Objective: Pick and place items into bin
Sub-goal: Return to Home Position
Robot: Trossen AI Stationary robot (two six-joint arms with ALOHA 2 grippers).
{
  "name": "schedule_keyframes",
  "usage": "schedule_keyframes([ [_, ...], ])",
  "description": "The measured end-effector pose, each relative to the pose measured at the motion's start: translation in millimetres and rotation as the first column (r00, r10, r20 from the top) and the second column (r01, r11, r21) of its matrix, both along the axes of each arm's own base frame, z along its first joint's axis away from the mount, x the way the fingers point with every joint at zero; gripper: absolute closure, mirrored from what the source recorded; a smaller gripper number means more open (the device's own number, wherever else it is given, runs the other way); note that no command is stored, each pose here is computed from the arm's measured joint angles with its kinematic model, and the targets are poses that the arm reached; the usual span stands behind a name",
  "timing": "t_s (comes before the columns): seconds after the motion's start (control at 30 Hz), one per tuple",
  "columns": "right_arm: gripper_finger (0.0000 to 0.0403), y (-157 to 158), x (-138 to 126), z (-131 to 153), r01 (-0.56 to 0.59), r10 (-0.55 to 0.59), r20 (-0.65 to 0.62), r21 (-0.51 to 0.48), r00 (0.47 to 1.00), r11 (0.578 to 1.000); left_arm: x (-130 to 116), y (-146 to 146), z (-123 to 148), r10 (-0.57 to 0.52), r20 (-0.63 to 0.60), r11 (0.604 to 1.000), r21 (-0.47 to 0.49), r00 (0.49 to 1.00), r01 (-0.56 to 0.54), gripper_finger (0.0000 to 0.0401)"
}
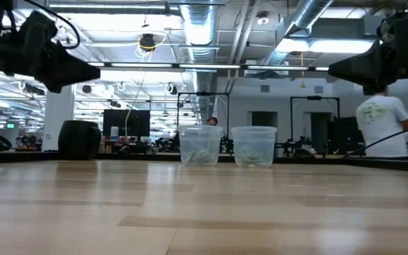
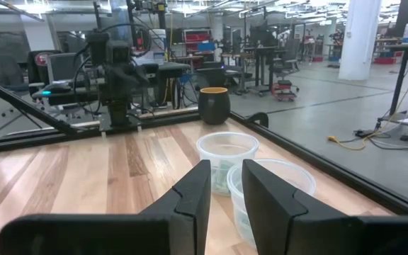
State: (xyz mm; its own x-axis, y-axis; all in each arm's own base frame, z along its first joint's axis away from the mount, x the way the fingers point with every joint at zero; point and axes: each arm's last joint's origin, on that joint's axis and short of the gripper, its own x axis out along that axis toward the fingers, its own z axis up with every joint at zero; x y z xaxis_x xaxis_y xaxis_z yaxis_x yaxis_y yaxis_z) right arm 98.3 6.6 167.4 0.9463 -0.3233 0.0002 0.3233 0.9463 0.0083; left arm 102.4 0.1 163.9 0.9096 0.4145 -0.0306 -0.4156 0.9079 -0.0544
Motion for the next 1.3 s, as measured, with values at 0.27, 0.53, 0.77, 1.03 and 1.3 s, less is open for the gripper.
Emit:
schedule_keyframes([
  [0.27, 0.0327, 0, 0, 0, -0.001, 0.001, 0.0, 0.0, 1.0, 1.0, -9, 2, 14, 0.01, 0.157, 1.0, -0.025, 0.988, -0.006, 0.0297],
  [0.53, 0.0327, 0, 0, 0, -0.002, 0.002, 0.0, 0.0, 1.0, 1.0, -9, 1, 11, 0.002, 0.123, 1.0, -0.018, 0.992, 0.0, 0.0297],
  [0.77, 0.0327, 0, 0, 0, -0.001, 0.001, 0.0, 0.0, 1.0, 1.0, -9, 1, 11, 0.002, 0.119, 1.0, -0.018, 0.993, 0.0, 0.0297],
  [1.03, 0.0327, 0, 0, 0, 0.0, 0.0, 0.0, 0.0, 1.0, 1.0, -9, 1, 11, 0.002, 0.116, 1.0, -0.018, 0.993, 0.0, 0.0297],
  [1.3, 0.0327, 0, 0, 0, 0.0, 0.0, 0.0, 0.0, 1.0, 1.0, -9, 1, 11, 0.002, 0.114, 1.0, -0.017, 0.994, 0.0, 0.0297],
])
